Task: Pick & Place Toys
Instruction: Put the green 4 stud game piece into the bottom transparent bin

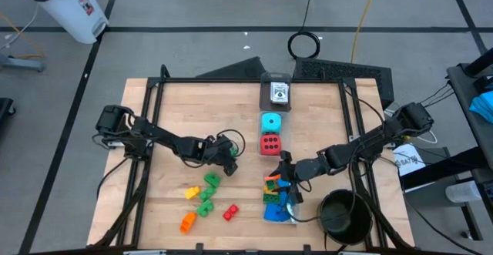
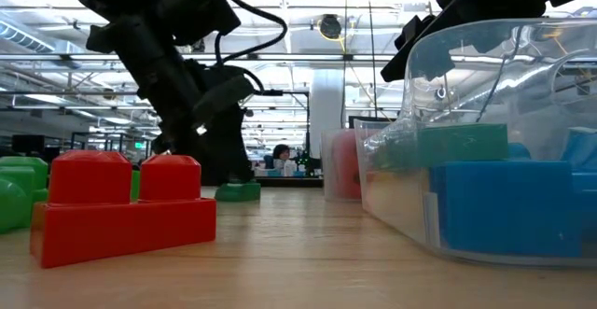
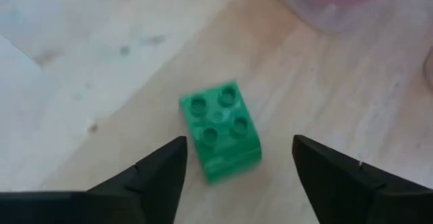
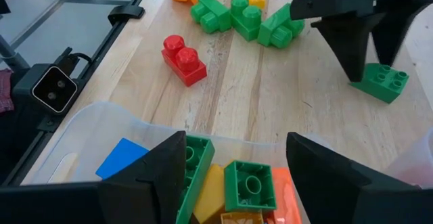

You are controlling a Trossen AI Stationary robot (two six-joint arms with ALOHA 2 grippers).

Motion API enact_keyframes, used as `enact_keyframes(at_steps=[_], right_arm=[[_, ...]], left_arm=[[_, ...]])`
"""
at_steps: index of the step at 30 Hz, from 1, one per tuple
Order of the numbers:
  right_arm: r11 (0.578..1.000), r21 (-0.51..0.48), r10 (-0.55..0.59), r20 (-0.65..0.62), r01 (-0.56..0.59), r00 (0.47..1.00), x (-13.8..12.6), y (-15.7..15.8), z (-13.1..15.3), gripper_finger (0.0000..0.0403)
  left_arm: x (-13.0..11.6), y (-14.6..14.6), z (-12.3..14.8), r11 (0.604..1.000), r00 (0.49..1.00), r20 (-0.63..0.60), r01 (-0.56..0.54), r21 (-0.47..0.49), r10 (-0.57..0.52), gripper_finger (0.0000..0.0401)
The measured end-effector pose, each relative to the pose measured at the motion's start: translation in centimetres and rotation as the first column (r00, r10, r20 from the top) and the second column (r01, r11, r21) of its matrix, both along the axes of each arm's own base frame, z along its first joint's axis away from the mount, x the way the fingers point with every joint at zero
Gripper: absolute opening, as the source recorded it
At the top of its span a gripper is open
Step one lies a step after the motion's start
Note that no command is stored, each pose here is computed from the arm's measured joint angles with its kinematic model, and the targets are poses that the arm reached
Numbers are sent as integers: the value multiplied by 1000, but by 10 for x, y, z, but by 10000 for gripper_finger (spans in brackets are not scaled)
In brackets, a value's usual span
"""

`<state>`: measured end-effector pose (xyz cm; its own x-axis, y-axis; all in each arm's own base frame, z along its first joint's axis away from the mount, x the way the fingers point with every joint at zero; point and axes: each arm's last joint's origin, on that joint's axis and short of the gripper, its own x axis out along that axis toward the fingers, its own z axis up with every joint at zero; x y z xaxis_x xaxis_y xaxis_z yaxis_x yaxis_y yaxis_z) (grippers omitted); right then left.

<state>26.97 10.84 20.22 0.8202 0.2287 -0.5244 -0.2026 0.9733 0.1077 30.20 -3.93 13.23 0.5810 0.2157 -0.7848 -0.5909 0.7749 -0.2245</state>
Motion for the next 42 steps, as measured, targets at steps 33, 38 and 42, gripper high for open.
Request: enact_keyframes(at_steps=[33, 38, 42], right_arm=[[1000, -5, -7, 2, 7, 1000, 0, 0, 0, 219], [992, -60, -107, 33, 109, 994, 1, -3, 1, 236], [981, -109, -150, 110, 162, 983, 4, -5, 5, 253]], left_arm=[[-9, -1, 17, 960, 965, -67, 258, 109, -252, 143], [-16, -26, 53, 909, 920, 75, 363, 205, -385, 143], [-13, -51, 69, 821, 822, 187, 462, 336, -539, 143]])
